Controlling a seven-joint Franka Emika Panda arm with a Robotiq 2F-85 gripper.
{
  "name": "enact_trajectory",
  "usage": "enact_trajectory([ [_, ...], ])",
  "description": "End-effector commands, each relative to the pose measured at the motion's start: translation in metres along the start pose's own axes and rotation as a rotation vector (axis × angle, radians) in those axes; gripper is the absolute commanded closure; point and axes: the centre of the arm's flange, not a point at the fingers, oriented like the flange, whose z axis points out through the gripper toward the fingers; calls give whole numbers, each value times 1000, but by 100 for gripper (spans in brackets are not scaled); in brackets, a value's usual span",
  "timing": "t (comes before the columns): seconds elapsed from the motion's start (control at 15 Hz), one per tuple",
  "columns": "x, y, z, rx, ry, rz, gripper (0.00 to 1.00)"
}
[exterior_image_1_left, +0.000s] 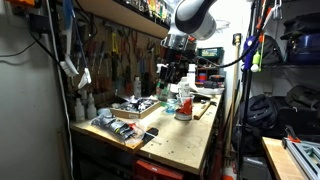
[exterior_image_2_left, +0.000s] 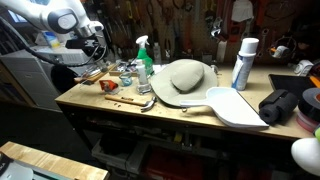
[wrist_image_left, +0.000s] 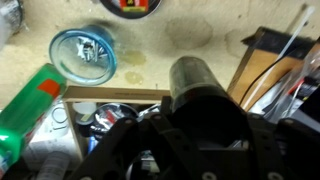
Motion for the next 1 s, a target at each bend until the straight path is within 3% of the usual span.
enact_trajectory([
  [0.0, 33, 43, 7, -98, 20, 129, 71],
  [0.2, 37, 83, 9, -185, -33, 163, 71],
  [0.33, 37, 97, 11, -197, -33, 198, 71],
  [0.93, 35, 107, 24, -207, -158, 179, 71],
])
